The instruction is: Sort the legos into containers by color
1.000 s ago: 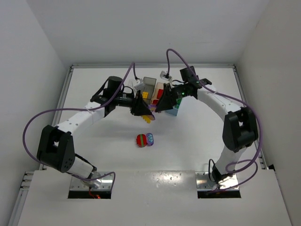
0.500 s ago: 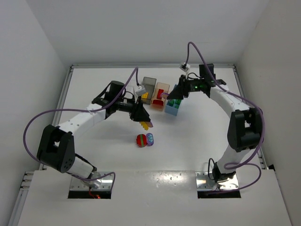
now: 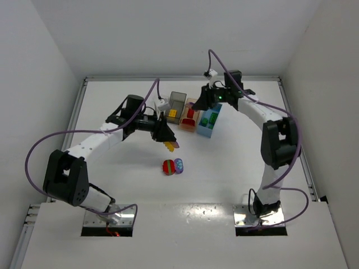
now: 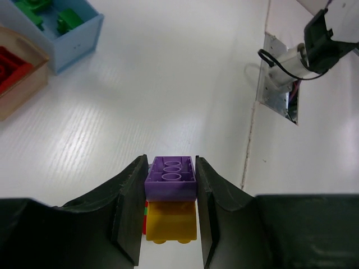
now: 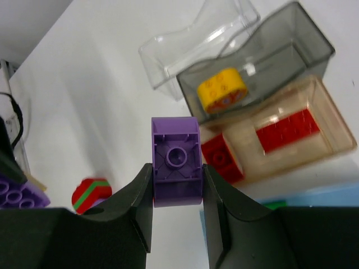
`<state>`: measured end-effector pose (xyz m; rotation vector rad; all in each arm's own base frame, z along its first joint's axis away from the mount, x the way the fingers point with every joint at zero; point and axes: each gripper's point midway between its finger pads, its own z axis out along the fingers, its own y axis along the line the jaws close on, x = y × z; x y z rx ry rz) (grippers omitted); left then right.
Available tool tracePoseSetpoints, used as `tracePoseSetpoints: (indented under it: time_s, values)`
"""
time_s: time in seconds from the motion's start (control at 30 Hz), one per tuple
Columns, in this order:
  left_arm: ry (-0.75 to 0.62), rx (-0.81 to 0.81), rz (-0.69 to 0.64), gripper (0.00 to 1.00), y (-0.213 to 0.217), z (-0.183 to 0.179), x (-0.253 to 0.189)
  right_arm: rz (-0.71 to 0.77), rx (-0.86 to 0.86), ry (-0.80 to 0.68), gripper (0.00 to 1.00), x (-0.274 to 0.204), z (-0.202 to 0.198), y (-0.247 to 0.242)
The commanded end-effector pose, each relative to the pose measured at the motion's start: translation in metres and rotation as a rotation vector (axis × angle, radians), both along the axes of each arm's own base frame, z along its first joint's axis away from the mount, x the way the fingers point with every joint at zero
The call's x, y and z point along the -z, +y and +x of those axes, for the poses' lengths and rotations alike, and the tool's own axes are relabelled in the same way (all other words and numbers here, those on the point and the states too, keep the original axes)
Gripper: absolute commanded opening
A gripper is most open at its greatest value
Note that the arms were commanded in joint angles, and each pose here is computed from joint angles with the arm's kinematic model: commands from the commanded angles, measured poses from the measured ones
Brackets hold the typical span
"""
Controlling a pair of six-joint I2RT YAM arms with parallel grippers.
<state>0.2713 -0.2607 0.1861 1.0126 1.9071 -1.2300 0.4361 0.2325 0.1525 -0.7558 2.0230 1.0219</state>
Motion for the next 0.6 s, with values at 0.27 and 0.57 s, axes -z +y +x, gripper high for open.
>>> tracePoseSetpoints:
  time_s: [0.27,0.57]
  values:
    - [-0.063,-0.189,-0.059,0.00,0.046,0.033,-0.037,0.113,-0.028,-0.122,0.00,-0.030,0.059,0.107]
    - [-0.046,-0.283,-0.083,0.00,0.071,0.051,-0.042,0.130,-0.120,-0.095,0.00,-0.004,0.047,0.163]
